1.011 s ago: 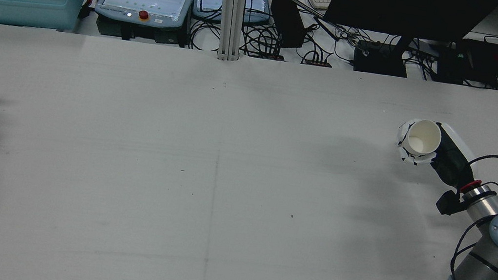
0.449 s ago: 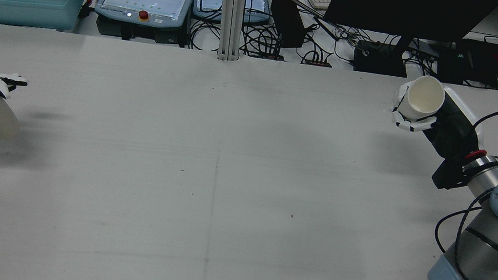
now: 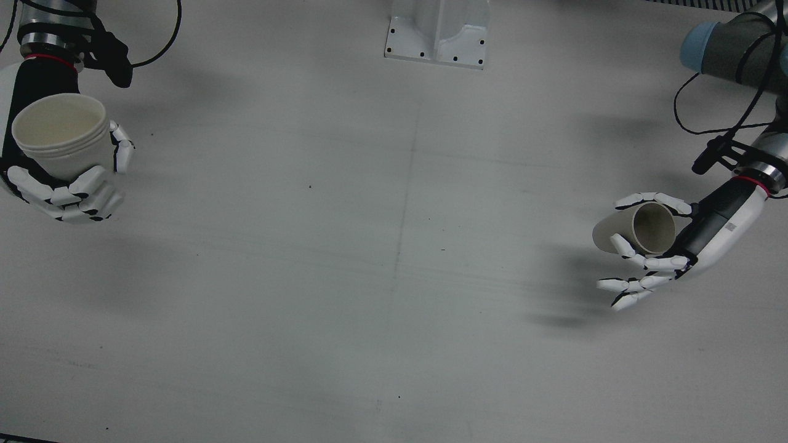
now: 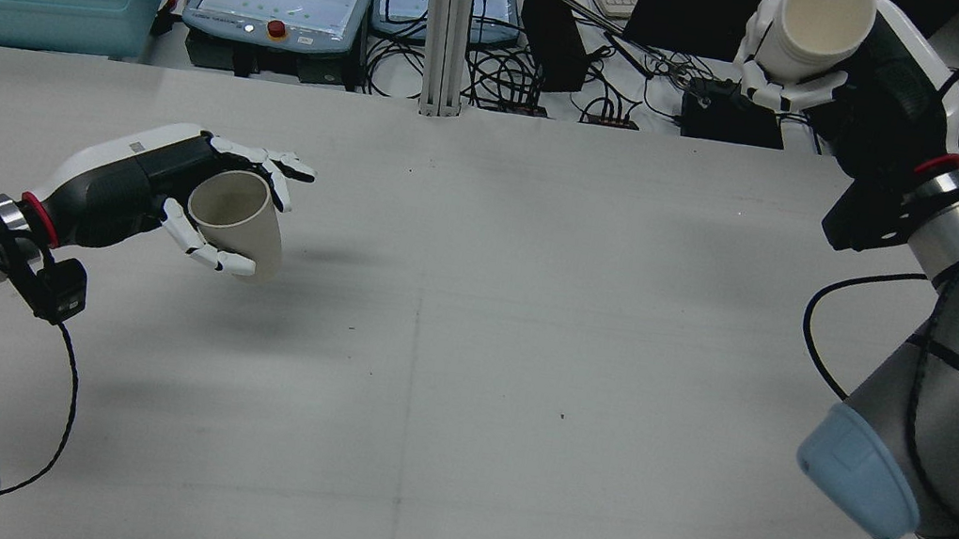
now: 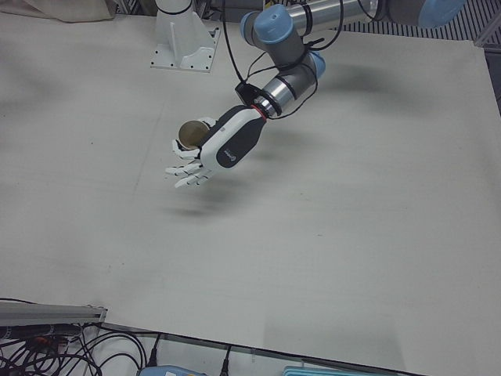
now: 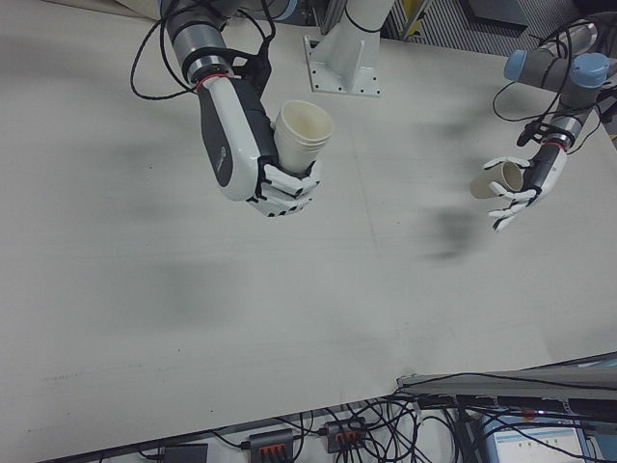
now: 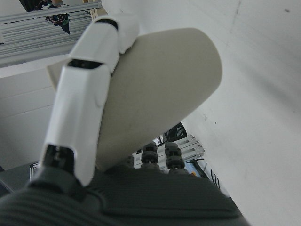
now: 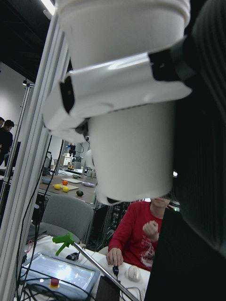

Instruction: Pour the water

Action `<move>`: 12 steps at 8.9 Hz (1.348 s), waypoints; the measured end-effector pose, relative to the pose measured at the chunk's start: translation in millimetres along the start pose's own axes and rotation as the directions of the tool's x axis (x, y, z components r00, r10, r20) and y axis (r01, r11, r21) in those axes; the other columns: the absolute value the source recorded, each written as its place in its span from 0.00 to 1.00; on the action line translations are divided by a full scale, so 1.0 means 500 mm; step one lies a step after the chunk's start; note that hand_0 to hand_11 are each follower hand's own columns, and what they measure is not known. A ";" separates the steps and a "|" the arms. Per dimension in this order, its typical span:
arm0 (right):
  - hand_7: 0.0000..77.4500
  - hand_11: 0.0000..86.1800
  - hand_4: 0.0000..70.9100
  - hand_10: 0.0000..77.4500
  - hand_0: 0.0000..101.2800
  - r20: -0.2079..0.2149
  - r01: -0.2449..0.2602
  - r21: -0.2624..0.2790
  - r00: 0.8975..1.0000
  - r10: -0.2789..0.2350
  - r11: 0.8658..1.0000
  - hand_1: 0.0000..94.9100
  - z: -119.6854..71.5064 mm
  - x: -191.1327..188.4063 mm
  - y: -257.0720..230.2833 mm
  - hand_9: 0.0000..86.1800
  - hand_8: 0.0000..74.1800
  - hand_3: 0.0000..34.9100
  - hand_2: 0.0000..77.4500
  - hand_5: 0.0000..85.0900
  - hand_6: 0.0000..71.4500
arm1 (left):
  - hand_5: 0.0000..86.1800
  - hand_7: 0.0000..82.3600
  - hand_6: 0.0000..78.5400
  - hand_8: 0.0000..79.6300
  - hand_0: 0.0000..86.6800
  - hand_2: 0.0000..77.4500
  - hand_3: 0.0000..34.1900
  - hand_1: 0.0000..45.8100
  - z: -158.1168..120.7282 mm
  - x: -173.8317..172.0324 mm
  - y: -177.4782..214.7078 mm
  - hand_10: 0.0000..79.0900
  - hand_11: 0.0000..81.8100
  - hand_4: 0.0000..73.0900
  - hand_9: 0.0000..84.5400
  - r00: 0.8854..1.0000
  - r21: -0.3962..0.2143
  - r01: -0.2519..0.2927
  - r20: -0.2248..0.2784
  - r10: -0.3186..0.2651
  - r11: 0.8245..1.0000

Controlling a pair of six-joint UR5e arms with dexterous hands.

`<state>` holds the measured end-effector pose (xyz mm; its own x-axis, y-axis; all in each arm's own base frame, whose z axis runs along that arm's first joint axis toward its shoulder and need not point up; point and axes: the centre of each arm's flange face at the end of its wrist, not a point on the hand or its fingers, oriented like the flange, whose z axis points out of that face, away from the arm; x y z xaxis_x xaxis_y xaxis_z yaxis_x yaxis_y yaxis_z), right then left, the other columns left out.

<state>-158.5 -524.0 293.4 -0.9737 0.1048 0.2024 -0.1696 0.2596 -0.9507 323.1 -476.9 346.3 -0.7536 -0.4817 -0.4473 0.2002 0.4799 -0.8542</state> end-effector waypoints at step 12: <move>0.70 0.56 0.52 0.39 0.79 0.196 0.619 0.004 0.769 -0.608 0.785 0.23 -0.021 0.222 0.290 0.59 0.54 0.00 0.66 0.58 0.80 | 0.40 0.23 0.31 0.12 0.92 0.39 0.00 0.45 0.096 0.052 0.135 0.08 0.15 0.72 0.11 0.999 -0.034 -0.046 -0.018 0.045 0.998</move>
<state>-289.8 -464.4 180.3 -0.6757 -0.2649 0.6879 -0.7369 0.2650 -0.6218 347.0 -492.3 264.3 -0.7552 -0.4459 -0.4805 0.2131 0.5261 -0.8233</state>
